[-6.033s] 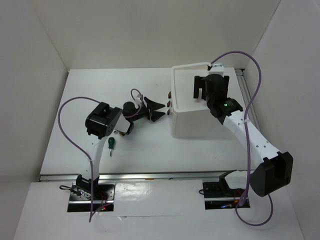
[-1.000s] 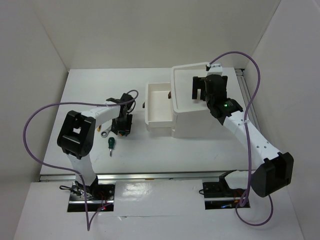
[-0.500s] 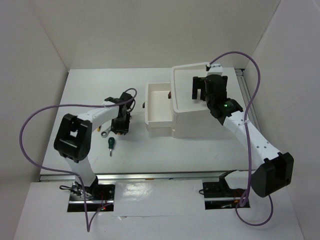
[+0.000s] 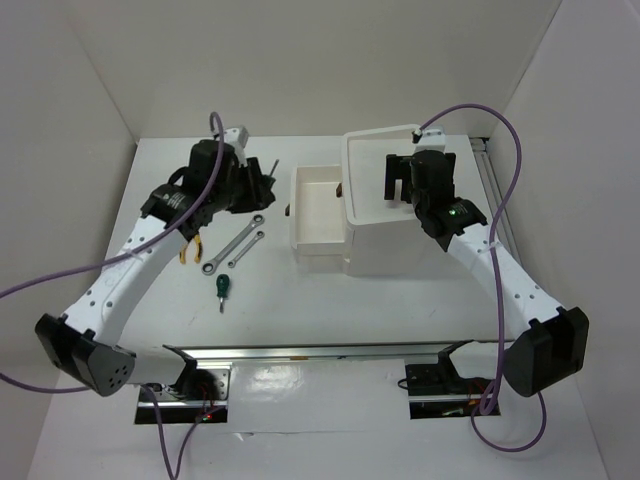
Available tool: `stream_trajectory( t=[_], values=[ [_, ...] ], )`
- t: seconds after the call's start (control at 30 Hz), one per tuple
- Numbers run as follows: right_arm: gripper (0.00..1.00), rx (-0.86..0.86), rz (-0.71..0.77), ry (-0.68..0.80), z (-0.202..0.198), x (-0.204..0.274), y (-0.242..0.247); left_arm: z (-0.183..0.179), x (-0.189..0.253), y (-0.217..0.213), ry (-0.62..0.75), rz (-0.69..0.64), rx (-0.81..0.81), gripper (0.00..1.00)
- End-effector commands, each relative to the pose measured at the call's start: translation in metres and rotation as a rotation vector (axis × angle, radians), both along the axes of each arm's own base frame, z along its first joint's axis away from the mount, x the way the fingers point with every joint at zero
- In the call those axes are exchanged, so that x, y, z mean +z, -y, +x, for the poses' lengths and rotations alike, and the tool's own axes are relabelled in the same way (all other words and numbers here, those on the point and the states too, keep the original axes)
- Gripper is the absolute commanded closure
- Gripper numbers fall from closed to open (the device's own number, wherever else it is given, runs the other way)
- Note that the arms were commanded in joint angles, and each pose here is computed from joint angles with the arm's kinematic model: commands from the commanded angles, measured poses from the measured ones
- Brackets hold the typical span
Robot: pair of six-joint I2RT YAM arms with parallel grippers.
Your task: Sort the tools into containers
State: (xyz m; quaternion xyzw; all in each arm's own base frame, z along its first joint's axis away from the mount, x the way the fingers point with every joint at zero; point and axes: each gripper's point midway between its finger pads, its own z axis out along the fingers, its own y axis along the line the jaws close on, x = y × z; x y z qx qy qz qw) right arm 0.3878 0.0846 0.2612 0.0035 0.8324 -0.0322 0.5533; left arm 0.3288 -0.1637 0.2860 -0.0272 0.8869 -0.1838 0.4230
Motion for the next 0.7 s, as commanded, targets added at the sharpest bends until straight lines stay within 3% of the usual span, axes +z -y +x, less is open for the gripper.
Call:
stream_trajectory(
  t=[0.0,0.23,0.43,0.53,0.57,0.6,0.67],
  values=[
    [0.0,0.015,-0.012,-0.231,-0.036,-0.06,-0.002,0.017,0.005,0.069,-0.012,-0.162,-0.16,1.0],
    [0.0,0.008,-0.017,-0.229,-0.036,-0.06,0.0,0.055,-0.015,0.119,-0.048,-0.162,-0.186,1.0],
    [0.0,0.008,-0.013,-0.221,-0.034,-0.059,-0.001,0.063,-0.041,0.12,-0.081,-0.132,-0.165,0.84],
    [0.0,0.008,-0.017,-0.23,-0.033,-0.062,-0.001,0.063,-0.046,0.127,-0.089,-0.142,-0.203,0.54],
    [0.0,0.008,-0.017,-0.23,-0.033,-0.062,-0.001,0.063,-0.046,0.127,-0.089,-0.142,-0.203,0.26],
    [0.0,0.008,-0.017,-0.23,-0.033,-0.062,-0.001,0.065,-0.047,0.125,-0.081,-0.128,-0.196,0.08],
    [0.0,0.008,-0.017,-0.23,-0.033,-0.062,-0.001,0.065,-0.032,0.118,-0.036,-0.118,-0.185,0.06]
  ],
)
